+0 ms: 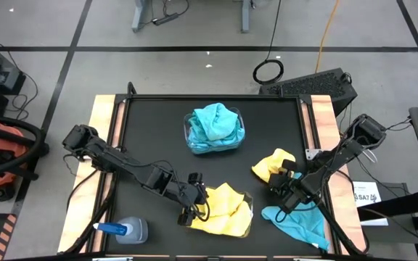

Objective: Sort microfiber towel by color & place in baskets
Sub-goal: Put the yellow microfiber towel into the bottom transparent bin, then put the blue microfiber towel into the top transparent bin

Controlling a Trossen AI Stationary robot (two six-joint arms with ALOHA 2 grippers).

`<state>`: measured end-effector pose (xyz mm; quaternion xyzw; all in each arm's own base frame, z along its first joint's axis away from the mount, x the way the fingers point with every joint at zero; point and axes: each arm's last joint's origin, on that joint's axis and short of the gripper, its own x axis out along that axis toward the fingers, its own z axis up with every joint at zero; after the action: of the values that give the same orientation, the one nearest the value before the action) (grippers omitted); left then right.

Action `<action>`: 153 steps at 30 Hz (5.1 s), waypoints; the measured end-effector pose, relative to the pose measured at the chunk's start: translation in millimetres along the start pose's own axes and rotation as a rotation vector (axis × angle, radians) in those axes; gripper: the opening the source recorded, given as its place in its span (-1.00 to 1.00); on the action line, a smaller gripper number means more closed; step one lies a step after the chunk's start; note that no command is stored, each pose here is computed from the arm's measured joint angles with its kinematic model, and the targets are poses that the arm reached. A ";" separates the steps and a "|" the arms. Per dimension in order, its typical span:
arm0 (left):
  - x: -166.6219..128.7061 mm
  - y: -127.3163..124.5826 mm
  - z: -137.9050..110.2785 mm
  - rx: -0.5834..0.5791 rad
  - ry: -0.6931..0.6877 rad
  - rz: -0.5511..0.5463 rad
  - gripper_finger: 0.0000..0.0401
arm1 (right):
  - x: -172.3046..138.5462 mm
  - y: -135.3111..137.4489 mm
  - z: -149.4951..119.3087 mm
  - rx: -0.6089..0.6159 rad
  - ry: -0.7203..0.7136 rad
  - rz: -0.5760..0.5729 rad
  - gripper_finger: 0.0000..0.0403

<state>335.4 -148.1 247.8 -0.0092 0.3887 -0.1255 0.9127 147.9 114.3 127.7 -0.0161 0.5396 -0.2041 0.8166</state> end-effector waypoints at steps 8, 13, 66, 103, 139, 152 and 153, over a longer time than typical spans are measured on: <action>-1.5 -2.1 0.2 0.062 -0.003 -0.005 0.55 | -5.5 1.8 6.6 -0.010 -0.009 0.024 -0.98; -8.6 -2.3 3.1 0.082 -0.024 -0.007 0.55 | -35.0 4.0 30.0 -0.032 -0.121 0.044 -0.99; -44.6 6.2 -0.9 0.144 0.013 0.282 0.55 | -92.2 106.4 150.5 -0.374 -0.455 0.416 -1.00; -49.4 -11.2 9.1 0.203 -0.110 0.173 0.55 | -50.9 98.9 169.2 -0.393 -0.221 0.658 0.06; -48.9 -0.3 17.0 0.246 -0.156 0.200 0.55 | -128.3 79.5 9.0 -0.027 0.277 0.276 0.42; -48.5 7.4 18.6 0.258 -0.152 0.216 0.55 | -104.2 78.5 -58.3 0.168 0.330 0.211 0.42; -48.4 8.5 18.8 0.256 -0.151 0.212 0.55 | -100.2 78.0 -60.5 0.164 0.329 0.192 0.42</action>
<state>318.5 -130.0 294.2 0.1387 0.2985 -0.0758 0.9412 85.3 232.6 170.9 0.1357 0.6464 -0.1684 0.7317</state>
